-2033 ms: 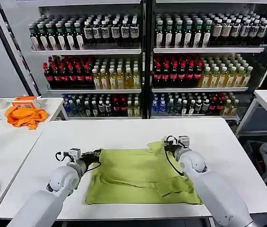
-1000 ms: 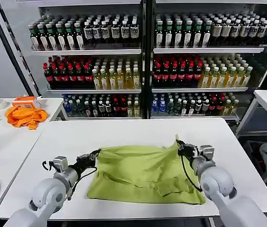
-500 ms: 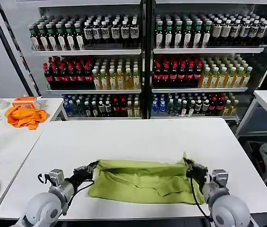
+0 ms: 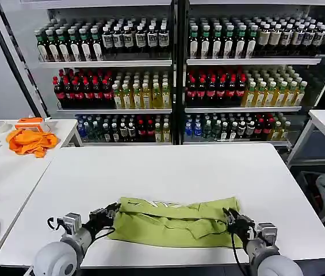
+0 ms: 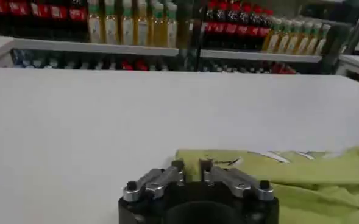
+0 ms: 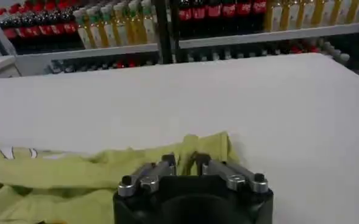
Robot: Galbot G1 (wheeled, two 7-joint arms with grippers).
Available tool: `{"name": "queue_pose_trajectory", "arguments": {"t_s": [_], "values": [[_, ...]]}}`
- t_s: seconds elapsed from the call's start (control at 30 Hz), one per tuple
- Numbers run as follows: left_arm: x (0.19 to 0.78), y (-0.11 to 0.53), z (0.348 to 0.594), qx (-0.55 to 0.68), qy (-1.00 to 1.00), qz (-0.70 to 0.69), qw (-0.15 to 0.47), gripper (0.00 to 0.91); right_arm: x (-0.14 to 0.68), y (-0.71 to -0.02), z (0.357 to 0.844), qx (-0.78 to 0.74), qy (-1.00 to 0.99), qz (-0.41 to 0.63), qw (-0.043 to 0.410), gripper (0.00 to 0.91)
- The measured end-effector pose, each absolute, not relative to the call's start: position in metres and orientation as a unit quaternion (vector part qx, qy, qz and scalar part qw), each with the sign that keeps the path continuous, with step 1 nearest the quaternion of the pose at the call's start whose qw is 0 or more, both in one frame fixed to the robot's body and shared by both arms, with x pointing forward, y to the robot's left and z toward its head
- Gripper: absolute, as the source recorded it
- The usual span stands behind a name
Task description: Fold and organize the clothes.
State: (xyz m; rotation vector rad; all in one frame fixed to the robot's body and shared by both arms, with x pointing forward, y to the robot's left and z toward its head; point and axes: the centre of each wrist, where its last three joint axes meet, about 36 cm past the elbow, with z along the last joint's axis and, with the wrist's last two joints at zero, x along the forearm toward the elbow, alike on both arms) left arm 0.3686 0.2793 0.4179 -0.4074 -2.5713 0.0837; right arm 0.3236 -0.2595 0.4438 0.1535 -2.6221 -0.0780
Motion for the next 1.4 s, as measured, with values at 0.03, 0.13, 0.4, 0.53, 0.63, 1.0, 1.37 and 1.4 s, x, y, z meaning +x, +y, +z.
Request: {"name": "queue_pose_trajectory", "arguments": {"t_s": [0.03, 0.13, 0.4, 0.53, 0.63, 1.0, 1.37, 1.4], "values": [[0.367, 0.278, 0.419, -0.150, -0.953, 0.031, 0.262, 0.907, 0.322, -0.259, 0.445, 0.056, -0.966, -0.028, 0.252, 0.907], [0.361, 0.271, 0.420, -0.146, -0.956, 0.034, 0.254, 0.907, 0.316, -0.258, 0.447, 0.054, -0.967, -0.028, 0.248, 0.907], [0.355, 0.248, 0.415, -0.117, -0.962, 0.060, 0.238, 0.907, 0.305, -0.256, 0.444, 0.051, -0.966, -0.023, 0.251, 0.907], [0.355, 0.234, 0.411, -0.103, -0.964, 0.073, 0.235, 0.907, 0.303, -0.257, 0.443, 0.050, -0.966, -0.018, 0.251, 0.907], [0.355, 0.226, 0.405, -0.094, -0.963, 0.077, 0.239, 0.907, 0.302, -0.256, 0.444, 0.049, -0.967, -0.018, 0.250, 0.907], [0.354, 0.200, 0.384, -0.073, -0.963, 0.067, 0.251, 0.020, 0.302, -0.254, 0.443, 0.049, -0.967, -0.020, 0.248, 0.907], [0.348, 0.192, 0.375, -0.076, -0.961, 0.081, 0.253, 0.020, 0.305, -0.257, 0.448, 0.044, -0.970, -0.016, 0.239, 0.907], [0.347, 0.192, 0.374, -0.076, -0.961, 0.082, 0.253, 0.020, 0.306, -0.257, 0.448, 0.044, -0.970, -0.016, 0.239, 0.907]]}}
